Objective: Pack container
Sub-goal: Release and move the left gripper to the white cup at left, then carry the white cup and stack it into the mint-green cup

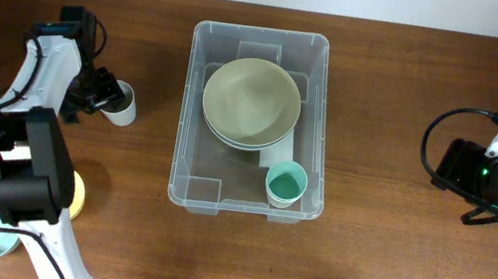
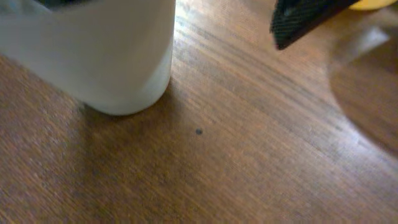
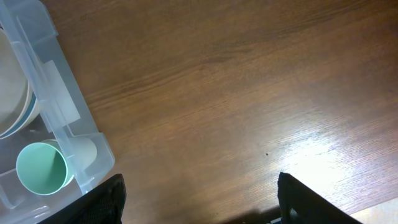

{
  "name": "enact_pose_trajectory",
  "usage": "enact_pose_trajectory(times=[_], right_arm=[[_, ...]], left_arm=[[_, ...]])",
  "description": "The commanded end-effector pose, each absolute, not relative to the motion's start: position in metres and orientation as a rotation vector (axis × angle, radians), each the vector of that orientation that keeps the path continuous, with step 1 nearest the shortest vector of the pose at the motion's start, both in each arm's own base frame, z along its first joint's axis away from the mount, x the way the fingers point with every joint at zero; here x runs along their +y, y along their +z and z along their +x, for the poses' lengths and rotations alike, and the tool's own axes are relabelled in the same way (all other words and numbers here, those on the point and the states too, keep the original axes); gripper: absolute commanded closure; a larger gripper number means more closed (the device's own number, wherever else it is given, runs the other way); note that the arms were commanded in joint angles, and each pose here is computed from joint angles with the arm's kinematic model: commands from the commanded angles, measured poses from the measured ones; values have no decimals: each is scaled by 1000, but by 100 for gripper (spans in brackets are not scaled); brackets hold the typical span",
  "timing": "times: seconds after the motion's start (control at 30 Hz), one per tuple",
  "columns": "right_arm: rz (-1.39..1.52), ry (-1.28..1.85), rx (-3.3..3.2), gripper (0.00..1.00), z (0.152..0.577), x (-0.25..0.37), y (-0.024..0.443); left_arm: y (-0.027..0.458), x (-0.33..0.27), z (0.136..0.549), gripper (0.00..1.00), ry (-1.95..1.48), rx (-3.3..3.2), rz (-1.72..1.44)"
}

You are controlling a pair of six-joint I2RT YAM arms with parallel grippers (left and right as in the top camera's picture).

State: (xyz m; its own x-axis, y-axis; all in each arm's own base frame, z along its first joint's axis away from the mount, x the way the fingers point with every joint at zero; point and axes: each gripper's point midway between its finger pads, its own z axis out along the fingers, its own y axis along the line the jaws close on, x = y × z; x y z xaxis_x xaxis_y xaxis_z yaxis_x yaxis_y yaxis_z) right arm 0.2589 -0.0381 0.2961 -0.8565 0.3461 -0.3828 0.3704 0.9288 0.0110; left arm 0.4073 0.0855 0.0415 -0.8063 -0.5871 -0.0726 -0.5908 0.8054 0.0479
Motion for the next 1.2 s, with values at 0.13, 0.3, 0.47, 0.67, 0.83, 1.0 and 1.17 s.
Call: enact_pose_trajectory(times=[0.13,0.3,0.47,0.67,0.83,1.0,1.17], right_arm=[[518,-95,2711,26,259,-38,294],[518,-95,2711,26,259,-38,294],[518,-95,2710,26,259,-38,294],[518,-95,2710,26,259,-38,294],[519,-95,2711,26,259,-38,294],[518,-95,2711,26,259,-38,294],[519,-95,2712,26,259,-38,294]], left_arm=[[39,82,410,100,68,2946,-938],[66,77,417,100,11,2929,-914],[154,56,427,99,-49,2807,-771],[268,-38,411,99,-244,2619,-413],[294,-147,378,99,-365,2595,-42],[271,-247,344,99,-450,2653,212],[226,-291,318,100,-405,2774,377]])
